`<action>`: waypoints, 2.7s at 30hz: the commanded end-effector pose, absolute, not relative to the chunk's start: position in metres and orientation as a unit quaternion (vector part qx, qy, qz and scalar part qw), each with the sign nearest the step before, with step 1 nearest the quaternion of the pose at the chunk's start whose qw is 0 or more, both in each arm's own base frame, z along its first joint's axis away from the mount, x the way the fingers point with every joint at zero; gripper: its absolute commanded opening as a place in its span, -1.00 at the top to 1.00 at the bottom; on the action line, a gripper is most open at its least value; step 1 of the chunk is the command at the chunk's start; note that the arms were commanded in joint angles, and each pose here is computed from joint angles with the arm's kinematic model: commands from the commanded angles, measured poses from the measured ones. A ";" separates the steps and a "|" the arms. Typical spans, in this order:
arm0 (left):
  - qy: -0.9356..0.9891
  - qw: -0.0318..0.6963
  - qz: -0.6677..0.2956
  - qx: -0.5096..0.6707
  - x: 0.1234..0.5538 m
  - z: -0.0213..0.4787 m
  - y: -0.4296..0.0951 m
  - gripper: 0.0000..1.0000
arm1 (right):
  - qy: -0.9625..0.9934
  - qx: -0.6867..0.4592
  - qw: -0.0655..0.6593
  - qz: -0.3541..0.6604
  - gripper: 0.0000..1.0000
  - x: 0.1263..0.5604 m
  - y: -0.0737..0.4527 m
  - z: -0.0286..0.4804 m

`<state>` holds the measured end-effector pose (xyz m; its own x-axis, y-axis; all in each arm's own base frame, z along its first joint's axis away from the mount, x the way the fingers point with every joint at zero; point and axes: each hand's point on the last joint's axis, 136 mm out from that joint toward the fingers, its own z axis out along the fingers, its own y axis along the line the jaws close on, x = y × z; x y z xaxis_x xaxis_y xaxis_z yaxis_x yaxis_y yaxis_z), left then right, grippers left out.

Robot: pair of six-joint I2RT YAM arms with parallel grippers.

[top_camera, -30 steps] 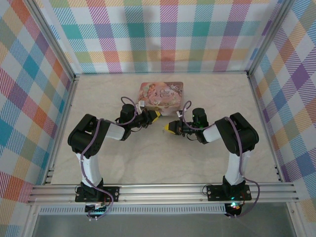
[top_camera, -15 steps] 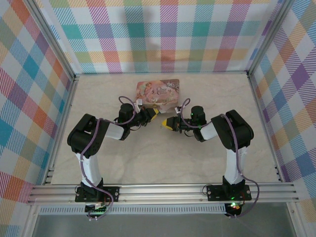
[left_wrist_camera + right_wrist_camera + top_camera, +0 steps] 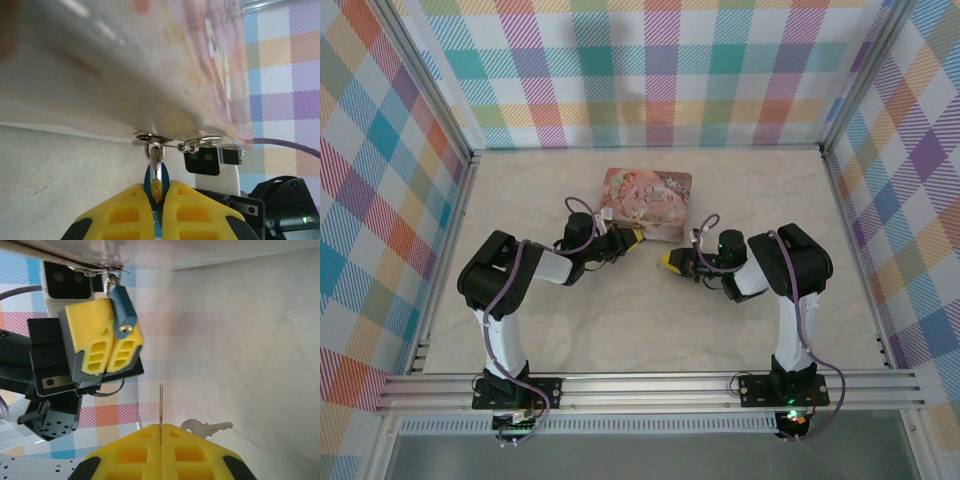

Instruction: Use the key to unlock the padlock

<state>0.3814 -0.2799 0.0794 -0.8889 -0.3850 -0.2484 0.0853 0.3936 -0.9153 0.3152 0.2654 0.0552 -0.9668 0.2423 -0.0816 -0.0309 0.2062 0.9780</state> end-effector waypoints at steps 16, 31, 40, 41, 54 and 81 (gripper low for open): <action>0.858 0.201 -0.464 -0.091 0.317 0.042 -0.246 0.11 | 0.821 -0.023 0.167 0.546 1.00 0.272 0.252 0.096; 0.755 0.307 -0.570 0.099 0.271 0.246 -0.258 0.03 | 0.786 -0.177 0.187 0.561 1.00 0.244 0.275 0.201; 0.705 0.272 -0.627 0.187 0.237 0.286 -0.278 -0.03 | 0.742 -0.236 0.184 0.600 1.00 0.224 0.280 0.254; 0.703 0.270 -0.629 0.192 0.235 0.286 -0.280 -0.04 | 0.739 -0.241 0.183 0.602 1.00 0.221 0.281 0.257; 0.691 0.250 -0.640 0.224 0.220 0.289 -0.297 0.04 | 0.714 -0.282 0.163 0.619 1.00 0.197 0.292 0.271; 0.720 0.278 -0.620 0.140 0.248 0.277 -0.297 1.00 | 0.741 -0.206 0.245 0.590 0.15 0.229 0.290 0.263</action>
